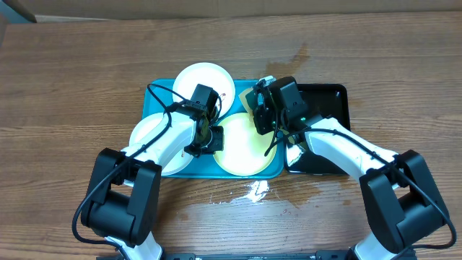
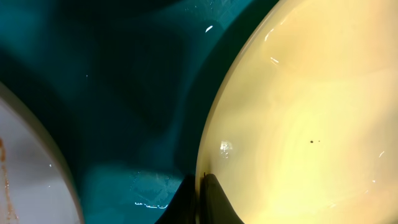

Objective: Clean dirty plates on tray and stack at the side
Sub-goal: 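Scrub the yellow plate's sauce smear with the sponge, left gripper holding rim, then return the sponge with the right gripper to the black tray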

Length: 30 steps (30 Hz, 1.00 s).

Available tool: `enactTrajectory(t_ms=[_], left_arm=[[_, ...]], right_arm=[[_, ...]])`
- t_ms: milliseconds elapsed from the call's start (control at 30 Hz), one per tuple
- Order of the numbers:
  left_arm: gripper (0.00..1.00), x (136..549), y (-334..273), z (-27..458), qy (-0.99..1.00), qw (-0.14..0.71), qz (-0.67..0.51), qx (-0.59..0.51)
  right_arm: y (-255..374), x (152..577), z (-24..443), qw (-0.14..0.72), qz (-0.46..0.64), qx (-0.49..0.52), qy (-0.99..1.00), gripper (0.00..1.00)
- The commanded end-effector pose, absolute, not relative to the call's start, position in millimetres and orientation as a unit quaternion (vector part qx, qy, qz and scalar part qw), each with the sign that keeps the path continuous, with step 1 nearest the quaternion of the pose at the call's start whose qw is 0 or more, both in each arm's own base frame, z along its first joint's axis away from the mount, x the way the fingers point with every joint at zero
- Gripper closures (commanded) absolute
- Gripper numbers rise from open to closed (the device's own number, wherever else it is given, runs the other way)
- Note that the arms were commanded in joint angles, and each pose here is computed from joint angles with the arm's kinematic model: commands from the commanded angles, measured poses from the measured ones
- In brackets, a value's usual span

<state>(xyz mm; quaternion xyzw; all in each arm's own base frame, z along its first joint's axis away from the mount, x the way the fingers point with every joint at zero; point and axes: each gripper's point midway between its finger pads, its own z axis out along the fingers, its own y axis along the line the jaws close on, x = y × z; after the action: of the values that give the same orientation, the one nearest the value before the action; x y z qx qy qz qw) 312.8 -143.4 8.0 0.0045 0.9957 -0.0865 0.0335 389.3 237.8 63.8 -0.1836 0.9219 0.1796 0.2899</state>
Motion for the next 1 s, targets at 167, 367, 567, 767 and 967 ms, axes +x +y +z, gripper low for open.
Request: enactTrajectory(t_ms=[167, 367, 567, 767, 967], left_arm=[[0.96, 299, -141, 3, 0.997, 0.018, -0.075, 0.026], [0.96, 299, -141, 3, 0.997, 0.018, -0.075, 0.026], [0.96, 299, -141, 3, 0.997, 0.018, -0.075, 0.025], [0.96, 299, -141, 3, 0.997, 0.019, -0.075, 0.026], [0.96, 299, -141, 3, 0.997, 0.018, -0.075, 0.026]], right_arm=[[246, 390, 76, 0.296, 0.187, -0.205, 0.914, 0.96], [255, 382, 71, 0.29, 0.185, -0.228, 0.911, 0.96], [255, 382, 68, 0.287, 0.185, -0.228, 0.912, 0.96], [257, 380, 50, 0.27, 0.185, -0.235, 0.915, 0.96], [262, 389, 40, 0.285, 0.182, -0.256, 0.906, 0.96]])
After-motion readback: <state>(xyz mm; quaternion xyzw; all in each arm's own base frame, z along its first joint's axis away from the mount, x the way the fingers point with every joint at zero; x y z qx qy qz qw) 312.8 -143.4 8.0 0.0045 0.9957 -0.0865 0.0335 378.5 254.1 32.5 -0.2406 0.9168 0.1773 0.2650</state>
